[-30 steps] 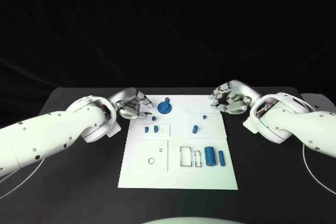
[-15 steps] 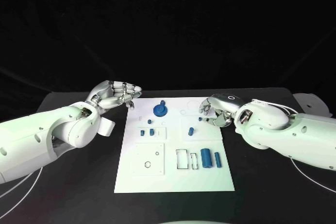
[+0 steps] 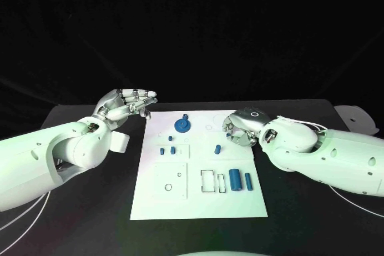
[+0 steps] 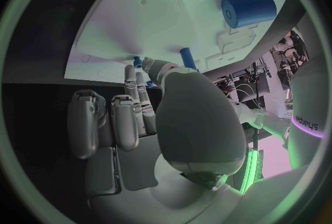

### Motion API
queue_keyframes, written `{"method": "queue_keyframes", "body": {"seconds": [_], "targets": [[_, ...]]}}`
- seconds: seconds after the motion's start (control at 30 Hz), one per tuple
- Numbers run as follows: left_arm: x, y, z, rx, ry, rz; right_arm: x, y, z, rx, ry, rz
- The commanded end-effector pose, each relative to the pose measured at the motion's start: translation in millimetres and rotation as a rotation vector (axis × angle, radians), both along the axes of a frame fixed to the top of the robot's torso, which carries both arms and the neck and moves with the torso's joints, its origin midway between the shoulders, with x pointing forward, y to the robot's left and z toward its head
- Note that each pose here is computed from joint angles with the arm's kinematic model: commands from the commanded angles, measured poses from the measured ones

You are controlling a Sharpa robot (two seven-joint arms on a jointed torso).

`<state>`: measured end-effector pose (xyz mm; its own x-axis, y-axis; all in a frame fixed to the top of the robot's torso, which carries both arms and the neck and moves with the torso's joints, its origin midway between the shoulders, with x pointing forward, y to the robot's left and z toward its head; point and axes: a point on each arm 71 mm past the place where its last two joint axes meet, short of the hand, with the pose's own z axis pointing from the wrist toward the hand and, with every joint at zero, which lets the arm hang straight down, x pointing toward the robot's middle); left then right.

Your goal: Assemble the parts on the task board

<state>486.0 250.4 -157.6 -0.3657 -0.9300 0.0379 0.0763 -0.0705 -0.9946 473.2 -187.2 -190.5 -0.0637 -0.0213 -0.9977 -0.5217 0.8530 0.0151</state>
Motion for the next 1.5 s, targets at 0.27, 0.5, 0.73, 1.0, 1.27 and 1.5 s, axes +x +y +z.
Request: {"method": "queue_keyframes", "body": {"seconds": [0.27,0.5,0.73,1.0,1.27,1.5], "targets": [[-1.5,-1.0,2.0,-0.041,0.000,-0.010,2.5,0,-9.0,-0.076,0.019,-0.018],[-1.4,-0.3,1.1,-0.036,0.011,-0.008,2.4,2,-12.5,-0.087,0.028,-0.015],[-1.4,-0.3,0.5,-0.032,0.019,-0.007,2.0,5,-16.4,-0.094,0.031,-0.016],[-1.0,0.5,-0.1,-0.026,0.026,0.002,1.2,6,-19.0,-0.116,0.030,-0.021],[-0.9,1.7,-0.6,-0.021,0.031,0.008,0.1,7,-18.5,-0.127,0.012,-0.026],[-0.8,2.3,-1.1,-0.019,0.037,0.010,-2.1,8,-14.6,-0.093,-0.020,-0.021]]}}
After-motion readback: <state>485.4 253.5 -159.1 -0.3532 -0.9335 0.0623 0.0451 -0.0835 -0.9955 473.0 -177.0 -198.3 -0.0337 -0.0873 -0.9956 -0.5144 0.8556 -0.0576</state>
